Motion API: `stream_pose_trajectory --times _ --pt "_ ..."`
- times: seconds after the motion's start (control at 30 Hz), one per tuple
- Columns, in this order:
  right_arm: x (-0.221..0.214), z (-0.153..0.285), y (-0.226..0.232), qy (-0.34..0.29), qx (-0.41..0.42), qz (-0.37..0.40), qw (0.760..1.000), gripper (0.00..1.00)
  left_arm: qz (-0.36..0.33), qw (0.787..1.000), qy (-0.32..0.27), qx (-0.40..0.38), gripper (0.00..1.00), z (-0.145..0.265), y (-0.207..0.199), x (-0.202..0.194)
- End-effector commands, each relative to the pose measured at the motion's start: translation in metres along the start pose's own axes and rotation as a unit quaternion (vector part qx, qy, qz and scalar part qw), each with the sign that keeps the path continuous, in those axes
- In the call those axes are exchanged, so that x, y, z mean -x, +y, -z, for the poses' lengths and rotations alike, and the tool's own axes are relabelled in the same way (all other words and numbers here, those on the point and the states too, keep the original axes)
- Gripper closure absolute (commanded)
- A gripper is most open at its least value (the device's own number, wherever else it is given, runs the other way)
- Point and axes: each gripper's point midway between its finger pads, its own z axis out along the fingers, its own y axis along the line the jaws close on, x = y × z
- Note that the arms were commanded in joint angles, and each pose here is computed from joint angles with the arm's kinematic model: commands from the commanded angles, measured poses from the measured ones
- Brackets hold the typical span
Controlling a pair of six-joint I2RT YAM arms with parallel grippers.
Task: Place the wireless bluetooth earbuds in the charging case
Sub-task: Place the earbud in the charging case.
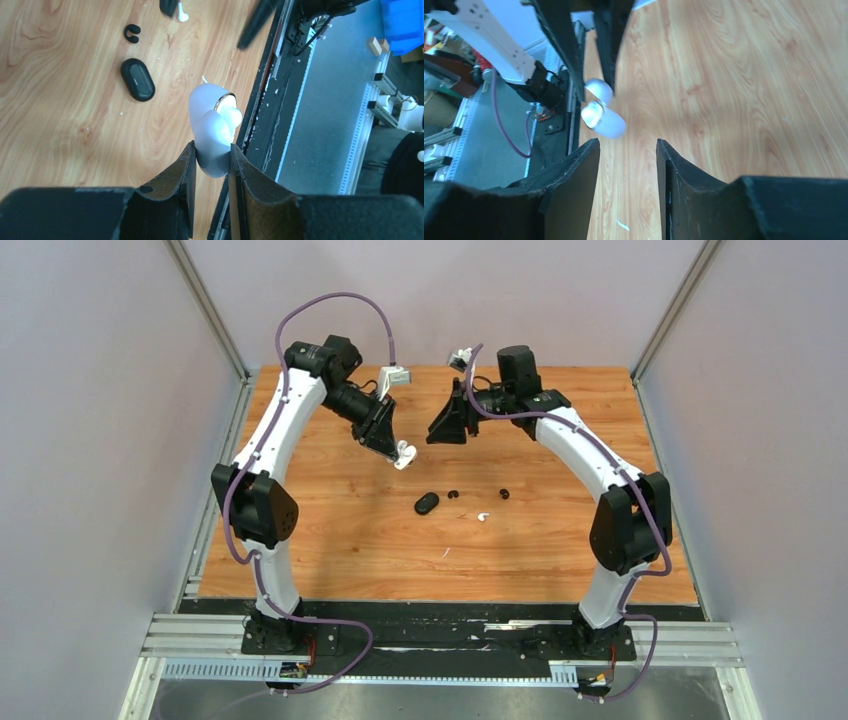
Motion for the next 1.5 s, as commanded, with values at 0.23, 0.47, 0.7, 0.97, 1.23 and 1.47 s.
stream_pose_trajectory --times 0.23,0.47,0.7,0.97,1.23,1.47 --pt "0.034 -0.036 0.043 -0.028 0.126 0.082 0.988 0.60 -0.033 0.999 0.009 -0.037 1.00 -0.002 -0.015 -0.001" --pt "0.028 -0.041 0.040 -0.024 0.141 0.077 0.987 0.65 -0.047 0.998 0.003 -0.040 1.00 -0.001 -0.017 0.002" --pt "0.023 -0.048 0.037 -0.020 0.135 0.078 0.987 0.71 -0.055 0.997 -0.006 -0.048 1.00 0.000 -0.021 0.005" --pt "0.018 -0.050 0.036 -0.018 0.133 0.080 0.988 0.86 -0.054 0.997 -0.009 -0.052 1.00 -0.001 -0.022 0.007" --pt "0.024 -0.047 0.038 -0.025 0.121 0.111 0.986 1.00 -0.021 0.998 -0.012 -0.050 0.85 -0.002 -0.019 0.007" --pt "0.027 -0.043 0.043 -0.028 0.115 0.125 0.985 1.00 0.047 0.993 -0.063 -0.085 0.56 0.005 -0.017 0.018"
